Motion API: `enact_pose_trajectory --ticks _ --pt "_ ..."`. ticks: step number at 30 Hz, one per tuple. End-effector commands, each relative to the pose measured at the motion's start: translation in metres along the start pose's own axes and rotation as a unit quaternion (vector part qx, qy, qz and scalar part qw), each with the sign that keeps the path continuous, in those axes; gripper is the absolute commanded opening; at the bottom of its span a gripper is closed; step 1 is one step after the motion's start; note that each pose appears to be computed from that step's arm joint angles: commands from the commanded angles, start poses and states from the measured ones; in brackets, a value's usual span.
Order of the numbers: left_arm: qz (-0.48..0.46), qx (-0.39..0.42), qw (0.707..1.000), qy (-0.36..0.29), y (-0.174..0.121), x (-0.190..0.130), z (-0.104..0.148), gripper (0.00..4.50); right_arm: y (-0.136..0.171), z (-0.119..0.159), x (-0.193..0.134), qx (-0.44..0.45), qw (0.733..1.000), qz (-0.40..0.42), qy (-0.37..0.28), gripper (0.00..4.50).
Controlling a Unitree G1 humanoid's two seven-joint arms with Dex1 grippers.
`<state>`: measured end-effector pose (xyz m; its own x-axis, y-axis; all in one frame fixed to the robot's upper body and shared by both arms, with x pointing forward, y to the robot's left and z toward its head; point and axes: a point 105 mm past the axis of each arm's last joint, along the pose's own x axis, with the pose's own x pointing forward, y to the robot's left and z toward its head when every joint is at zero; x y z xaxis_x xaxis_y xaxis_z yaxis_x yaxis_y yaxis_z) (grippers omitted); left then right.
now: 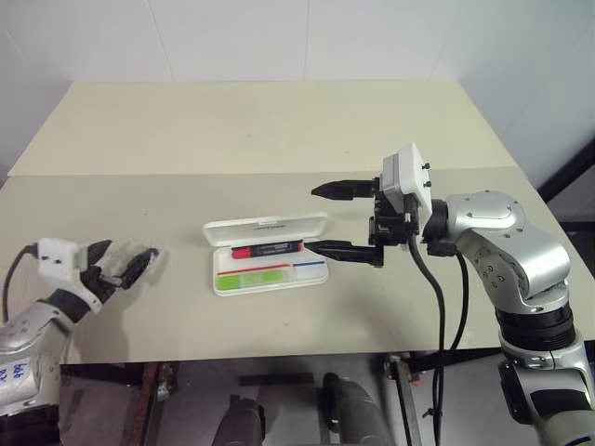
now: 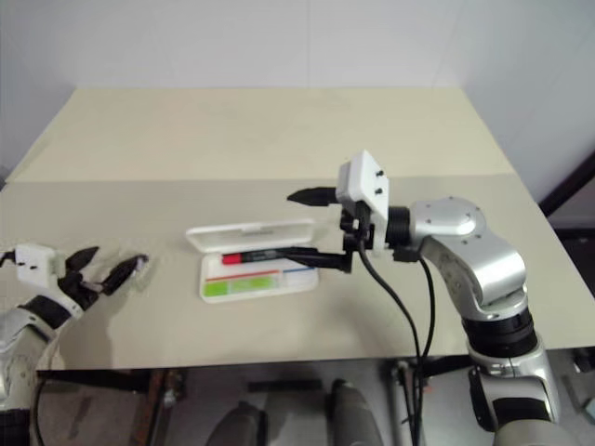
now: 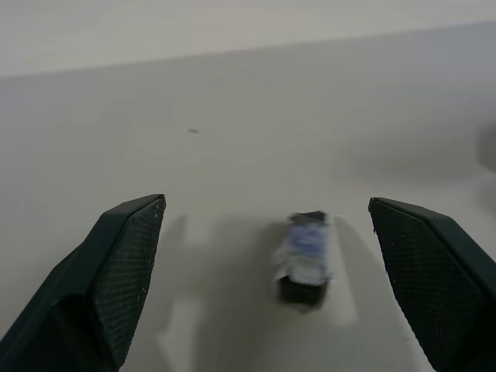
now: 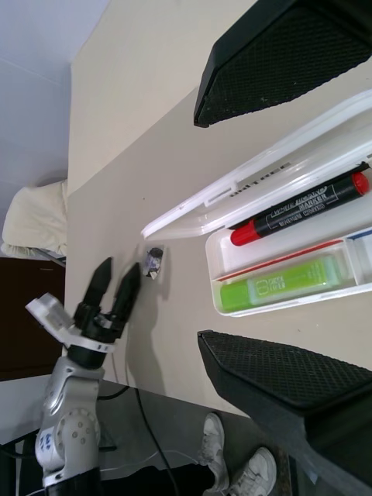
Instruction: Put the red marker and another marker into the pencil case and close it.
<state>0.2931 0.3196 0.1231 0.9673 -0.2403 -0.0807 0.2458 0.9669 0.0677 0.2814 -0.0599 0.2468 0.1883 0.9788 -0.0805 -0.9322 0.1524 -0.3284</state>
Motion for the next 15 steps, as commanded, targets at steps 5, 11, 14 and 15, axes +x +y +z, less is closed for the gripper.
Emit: enact_pose_trajectory --ticks 5,11,14,15 --pt "-0.038 -0.005 0.998 0.049 -0.001 0.006 -0.011 4.5 0.004 0.007 0.0 -0.019 1.0 -0.005 -0.003 4.44" --pt "-0.027 -0.037 0.994 0.101 0.002 0.004 -0.022 3.53 0.001 0.007 0.0 -0.021 1.0 -0.014 -0.002 4.5" --pt "-0.033 -0.035 0.994 0.097 0.002 0.006 -0.02 2.49 0.001 0.007 0.0 -0.021 1.0 -0.016 -0.001 4.5" --pt "-0.036 -0.031 0.994 0.097 0.002 0.007 -0.019 2.16 0.0 0.007 0.0 -0.021 1.0 -0.016 -0.001 4.5"
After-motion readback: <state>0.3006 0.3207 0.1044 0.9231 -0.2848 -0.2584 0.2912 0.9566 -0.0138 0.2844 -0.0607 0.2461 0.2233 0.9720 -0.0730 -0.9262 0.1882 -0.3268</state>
